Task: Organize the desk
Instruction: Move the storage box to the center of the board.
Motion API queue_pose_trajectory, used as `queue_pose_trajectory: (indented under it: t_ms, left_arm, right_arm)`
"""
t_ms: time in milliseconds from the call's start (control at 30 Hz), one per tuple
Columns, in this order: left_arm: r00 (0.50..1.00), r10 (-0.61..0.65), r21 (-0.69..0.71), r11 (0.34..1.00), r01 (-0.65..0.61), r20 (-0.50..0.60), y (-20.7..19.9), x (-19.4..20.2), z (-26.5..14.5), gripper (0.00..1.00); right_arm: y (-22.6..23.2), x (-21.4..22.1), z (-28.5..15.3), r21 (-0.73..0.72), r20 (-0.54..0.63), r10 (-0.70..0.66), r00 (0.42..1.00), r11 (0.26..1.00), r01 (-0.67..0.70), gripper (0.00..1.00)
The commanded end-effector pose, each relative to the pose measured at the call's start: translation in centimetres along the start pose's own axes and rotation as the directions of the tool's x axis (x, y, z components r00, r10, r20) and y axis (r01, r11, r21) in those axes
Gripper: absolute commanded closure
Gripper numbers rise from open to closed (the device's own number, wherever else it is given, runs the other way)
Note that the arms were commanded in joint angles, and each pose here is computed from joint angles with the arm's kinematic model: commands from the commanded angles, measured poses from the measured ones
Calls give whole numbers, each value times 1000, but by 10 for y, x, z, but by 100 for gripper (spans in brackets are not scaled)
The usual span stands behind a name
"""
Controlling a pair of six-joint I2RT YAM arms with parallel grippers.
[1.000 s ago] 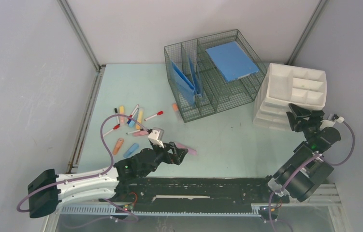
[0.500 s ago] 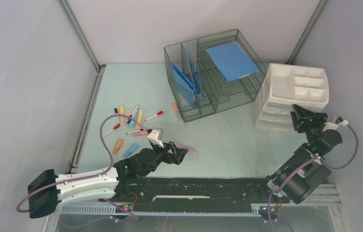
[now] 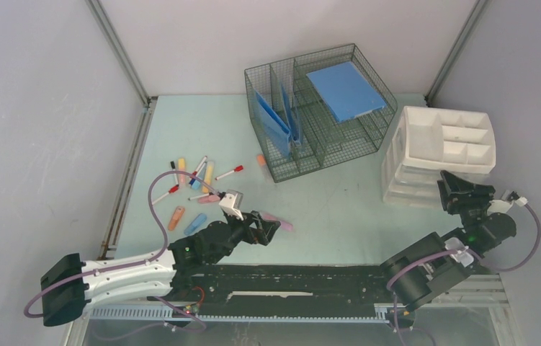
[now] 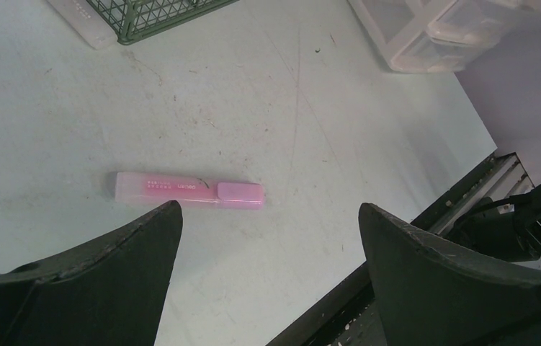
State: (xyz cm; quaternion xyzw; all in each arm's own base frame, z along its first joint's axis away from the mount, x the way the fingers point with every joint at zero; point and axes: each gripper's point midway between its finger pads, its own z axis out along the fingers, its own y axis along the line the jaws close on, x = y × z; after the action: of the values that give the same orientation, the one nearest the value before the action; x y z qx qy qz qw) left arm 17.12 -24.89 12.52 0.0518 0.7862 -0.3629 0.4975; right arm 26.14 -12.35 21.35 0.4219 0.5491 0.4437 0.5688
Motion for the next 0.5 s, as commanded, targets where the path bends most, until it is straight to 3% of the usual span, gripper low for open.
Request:
queue_pose_trajectory:
  t_ms: [0,467]
  left_arm:
    - [999,-29,29,999,28,37,-8,-11,-1,0]
    - [999,-12,53,999,10,35,-18,-17,3,0]
  right_arm:
    - [2,11,-12,6,-62,-63,996,998,64,40]
    - [-6,16,-50,48,-141,-134,981,989,142,32]
